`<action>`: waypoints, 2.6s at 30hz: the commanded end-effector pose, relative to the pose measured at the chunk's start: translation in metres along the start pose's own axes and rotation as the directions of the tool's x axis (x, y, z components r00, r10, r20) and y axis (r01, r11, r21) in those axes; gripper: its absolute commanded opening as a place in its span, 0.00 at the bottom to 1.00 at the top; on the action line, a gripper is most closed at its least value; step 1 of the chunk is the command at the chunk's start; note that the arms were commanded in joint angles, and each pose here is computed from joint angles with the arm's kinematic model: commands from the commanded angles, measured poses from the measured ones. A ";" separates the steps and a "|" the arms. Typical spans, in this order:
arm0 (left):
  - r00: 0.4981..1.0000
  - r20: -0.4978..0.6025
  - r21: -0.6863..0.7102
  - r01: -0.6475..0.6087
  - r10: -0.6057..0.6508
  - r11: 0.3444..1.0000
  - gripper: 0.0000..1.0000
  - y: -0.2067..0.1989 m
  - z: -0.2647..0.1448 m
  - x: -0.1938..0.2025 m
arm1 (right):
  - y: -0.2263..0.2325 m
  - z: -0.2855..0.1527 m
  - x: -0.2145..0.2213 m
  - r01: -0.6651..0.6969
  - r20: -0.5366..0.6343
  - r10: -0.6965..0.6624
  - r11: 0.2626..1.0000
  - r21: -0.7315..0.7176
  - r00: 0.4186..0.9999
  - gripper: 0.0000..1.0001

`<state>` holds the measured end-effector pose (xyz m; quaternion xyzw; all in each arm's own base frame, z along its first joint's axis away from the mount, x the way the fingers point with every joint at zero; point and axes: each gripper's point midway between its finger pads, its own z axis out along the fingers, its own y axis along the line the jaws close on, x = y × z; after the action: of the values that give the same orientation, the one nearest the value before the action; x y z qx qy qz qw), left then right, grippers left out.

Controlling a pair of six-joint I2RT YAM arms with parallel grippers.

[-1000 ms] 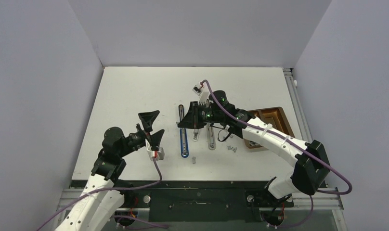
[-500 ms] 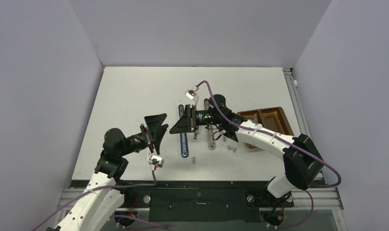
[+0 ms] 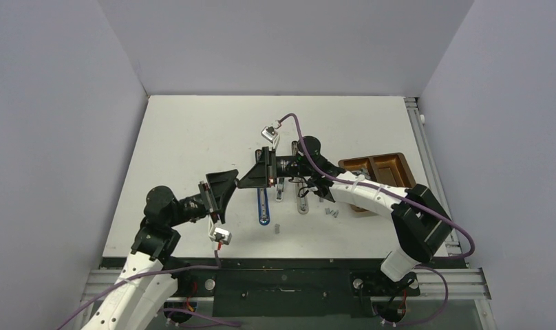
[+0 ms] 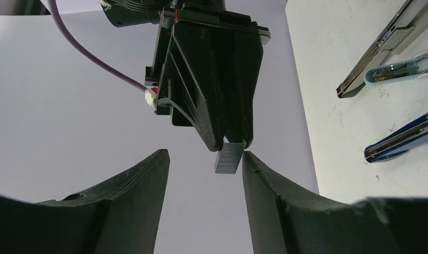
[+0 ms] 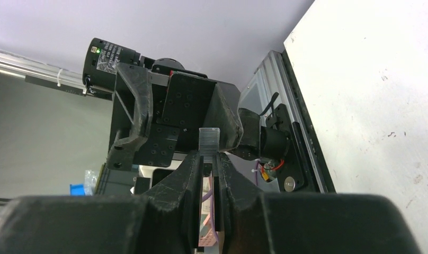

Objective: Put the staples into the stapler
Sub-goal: Pick up the staple from the center of the board, then place the staple at the center of the board.

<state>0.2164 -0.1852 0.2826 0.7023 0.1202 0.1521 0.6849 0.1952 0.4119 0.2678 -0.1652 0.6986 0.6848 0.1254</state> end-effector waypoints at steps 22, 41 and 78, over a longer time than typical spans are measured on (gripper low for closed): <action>0.999 0.033 0.044 0.016 -0.017 0.999 0.08 0.005 -0.001 -0.008 | 0.004 0.005 -0.006 0.031 0.021 -0.030 0.998 -0.052 0.999 0.13; 0.938 0.329 0.711 -0.174 -0.105 0.681 0.07 -0.180 -0.032 -0.041 | -0.050 -0.104 -0.011 0.093 0.124 -0.171 0.876 0.473 0.977 0.57; 0.926 0.367 0.885 -0.377 0.088 0.273 0.48 -0.227 0.009 0.016 | -0.061 -0.137 -0.010 0.045 0.196 -0.169 0.855 0.517 0.966 0.58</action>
<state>0.2173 -0.1432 0.0155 0.9767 0.2018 -0.0075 0.0734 0.2313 0.2767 0.2107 -0.0716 0.8348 0.4826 0.2553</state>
